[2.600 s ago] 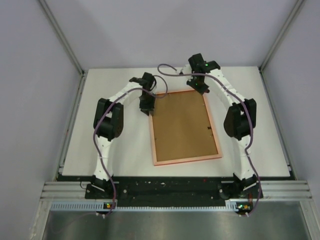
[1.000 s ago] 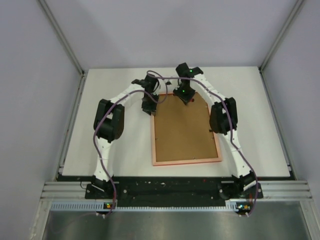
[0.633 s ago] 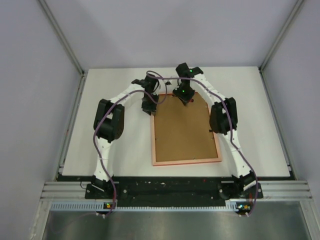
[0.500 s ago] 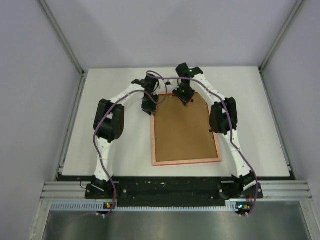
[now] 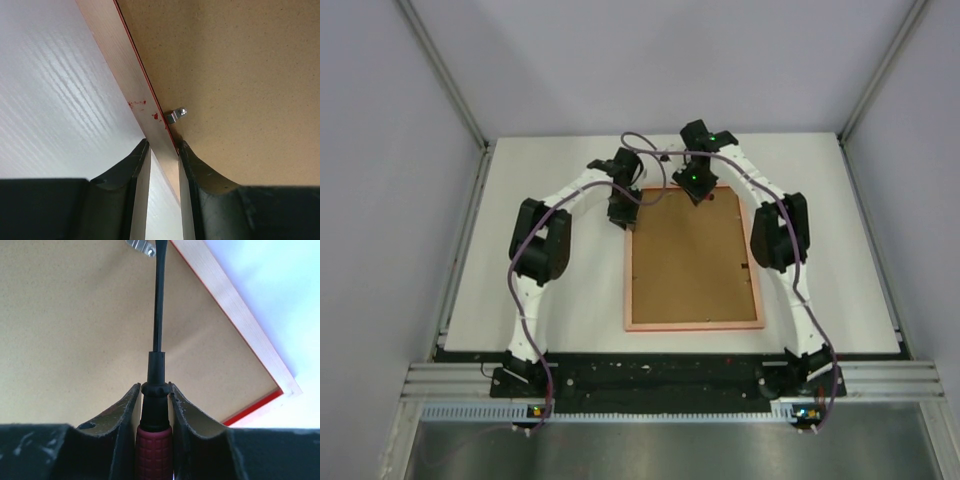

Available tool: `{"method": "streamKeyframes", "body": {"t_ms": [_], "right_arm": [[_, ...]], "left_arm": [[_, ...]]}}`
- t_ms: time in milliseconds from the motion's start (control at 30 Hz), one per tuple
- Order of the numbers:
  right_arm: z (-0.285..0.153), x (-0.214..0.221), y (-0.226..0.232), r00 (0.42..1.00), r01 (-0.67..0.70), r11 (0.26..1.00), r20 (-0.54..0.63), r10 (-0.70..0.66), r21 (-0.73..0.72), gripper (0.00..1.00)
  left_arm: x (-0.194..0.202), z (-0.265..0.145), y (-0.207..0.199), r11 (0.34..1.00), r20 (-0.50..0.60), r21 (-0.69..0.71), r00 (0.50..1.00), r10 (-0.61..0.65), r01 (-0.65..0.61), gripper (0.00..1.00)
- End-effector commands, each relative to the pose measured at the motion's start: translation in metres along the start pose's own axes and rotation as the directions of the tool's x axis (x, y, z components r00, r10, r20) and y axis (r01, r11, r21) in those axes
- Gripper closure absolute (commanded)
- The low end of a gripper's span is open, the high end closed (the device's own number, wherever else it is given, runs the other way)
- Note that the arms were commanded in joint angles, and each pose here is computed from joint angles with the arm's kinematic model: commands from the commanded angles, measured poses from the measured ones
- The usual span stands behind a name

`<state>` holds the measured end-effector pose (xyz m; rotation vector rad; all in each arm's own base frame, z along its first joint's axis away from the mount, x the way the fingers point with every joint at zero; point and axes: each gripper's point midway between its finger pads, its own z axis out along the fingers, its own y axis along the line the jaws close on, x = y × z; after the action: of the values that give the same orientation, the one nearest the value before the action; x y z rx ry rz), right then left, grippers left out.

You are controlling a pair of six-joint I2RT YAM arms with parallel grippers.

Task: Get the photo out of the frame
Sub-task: Release the photo frame item from the photo frame, then adjust the photo frame at the center of the board.

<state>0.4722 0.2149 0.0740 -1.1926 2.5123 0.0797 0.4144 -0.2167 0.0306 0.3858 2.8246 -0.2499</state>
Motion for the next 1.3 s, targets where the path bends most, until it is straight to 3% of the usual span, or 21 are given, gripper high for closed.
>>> {"method": "streamKeyframes", "body": {"t_ms": [0,367,533,933,1033,1133,1167,1267], "right_arm": [[-0.053,0.005,-0.021,0.995,-0.067,0.995,0.073,0.062,0.071,1.00],[-0.084,0.049,-0.043,0.986,-0.165,0.972,0.053,0.158,0.168,1.00],[-0.092,0.050,-0.047,0.981,-0.190,0.966,0.072,0.180,0.178,1.00],[-0.109,0.054,-0.033,0.972,-0.214,0.965,0.133,0.195,0.151,1.00],[-0.114,0.058,-0.031,0.971,-0.214,0.965,0.140,0.193,0.154,1.00],[-0.120,0.058,-0.022,0.970,-0.203,0.971,0.162,0.182,0.123,1.00],[-0.121,0.060,-0.020,0.971,-0.199,0.973,0.160,0.179,0.120,1.00],[-0.127,0.064,-0.015,0.971,-0.191,0.975,0.169,0.170,0.115,1.00]], "left_arm": [[0.011,0.014,-0.012,0.994,-0.019,0.016,0.994,0.107,-0.106,1.00],[0.015,0.014,-0.006,0.998,-0.024,0.000,0.998,0.065,-0.065,1.00],[0.007,0.008,-0.001,0.999,-0.001,0.007,0.999,0.051,-0.051,0.89],[-0.039,-0.041,0.003,0.997,0.149,-0.006,0.986,0.078,-0.078,0.36],[-0.037,-0.052,0.001,0.996,0.157,0.006,0.984,0.088,-0.090,0.26],[-0.029,-0.060,-0.001,0.994,0.158,0.021,0.982,0.104,-0.108,0.24],[-0.026,-0.062,-0.003,0.993,0.154,0.029,0.982,0.109,-0.115,0.18],[-0.016,-0.069,-0.005,0.990,0.152,0.053,0.981,0.122,-0.131,0.16]]}}
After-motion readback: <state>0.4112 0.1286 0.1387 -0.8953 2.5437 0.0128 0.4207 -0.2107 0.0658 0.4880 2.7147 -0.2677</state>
